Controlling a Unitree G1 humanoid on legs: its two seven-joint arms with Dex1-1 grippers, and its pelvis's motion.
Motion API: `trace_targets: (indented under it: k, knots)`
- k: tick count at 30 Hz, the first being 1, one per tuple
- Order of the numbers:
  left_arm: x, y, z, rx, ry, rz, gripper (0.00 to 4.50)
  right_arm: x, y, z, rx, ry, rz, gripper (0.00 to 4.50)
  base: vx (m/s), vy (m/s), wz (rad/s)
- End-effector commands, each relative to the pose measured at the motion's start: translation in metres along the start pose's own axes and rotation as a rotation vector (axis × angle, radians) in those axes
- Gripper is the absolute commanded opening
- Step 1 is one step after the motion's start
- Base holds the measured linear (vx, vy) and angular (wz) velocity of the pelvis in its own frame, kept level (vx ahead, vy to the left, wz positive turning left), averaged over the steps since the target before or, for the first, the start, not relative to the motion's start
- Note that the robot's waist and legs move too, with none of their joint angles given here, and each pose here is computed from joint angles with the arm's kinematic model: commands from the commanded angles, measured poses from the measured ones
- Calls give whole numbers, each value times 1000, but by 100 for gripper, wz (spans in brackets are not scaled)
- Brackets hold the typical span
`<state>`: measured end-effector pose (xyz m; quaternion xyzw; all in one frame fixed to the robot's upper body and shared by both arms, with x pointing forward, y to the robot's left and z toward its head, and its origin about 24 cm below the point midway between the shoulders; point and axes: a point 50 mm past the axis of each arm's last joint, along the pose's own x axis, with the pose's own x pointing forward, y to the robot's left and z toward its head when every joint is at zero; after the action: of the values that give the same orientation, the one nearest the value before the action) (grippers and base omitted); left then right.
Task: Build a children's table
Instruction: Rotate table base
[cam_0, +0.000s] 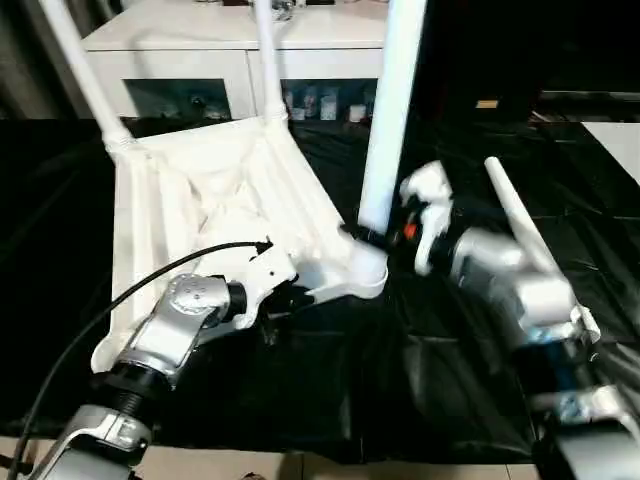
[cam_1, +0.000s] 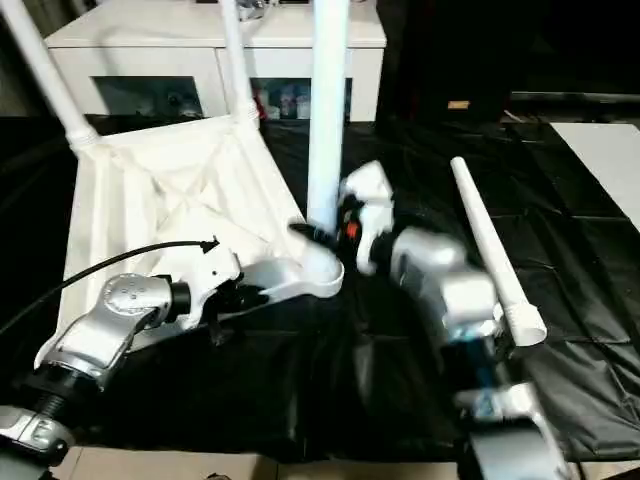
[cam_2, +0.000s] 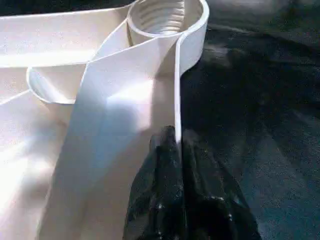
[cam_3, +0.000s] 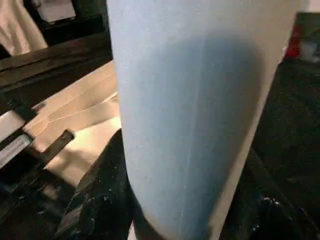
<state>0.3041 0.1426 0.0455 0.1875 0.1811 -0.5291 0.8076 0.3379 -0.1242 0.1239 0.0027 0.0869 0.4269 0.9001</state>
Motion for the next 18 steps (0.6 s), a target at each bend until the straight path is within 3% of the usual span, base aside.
trace_targets:
  k: [1, 6, 10, 13, 18]
  knots:
    - [-6, -14, -17, -51, 40, -94, 4, -4, -6, 5, -27, -7, -23, 186, 0, 0, 0]
    - [-22, -17, -30, 32, 138, -103, 4, -7, -4, -3, -13, 9, -15, 186, 0, 0, 0]
    - [-16, -8, -23, 26, 116, -47, 4, -4, 0, -6, -6, 13, -1, 186, 0, 0, 0]
    - [-10, -4, -14, 4, 77, -28, 46, -2, 4, -6, -4, 12, 12, 186, 0, 0, 0]
    - [-4, 1, -10, 66, 88, 4, 64, 0, 12, -6, 9, -1, 43, 186, 0, 0, 0]
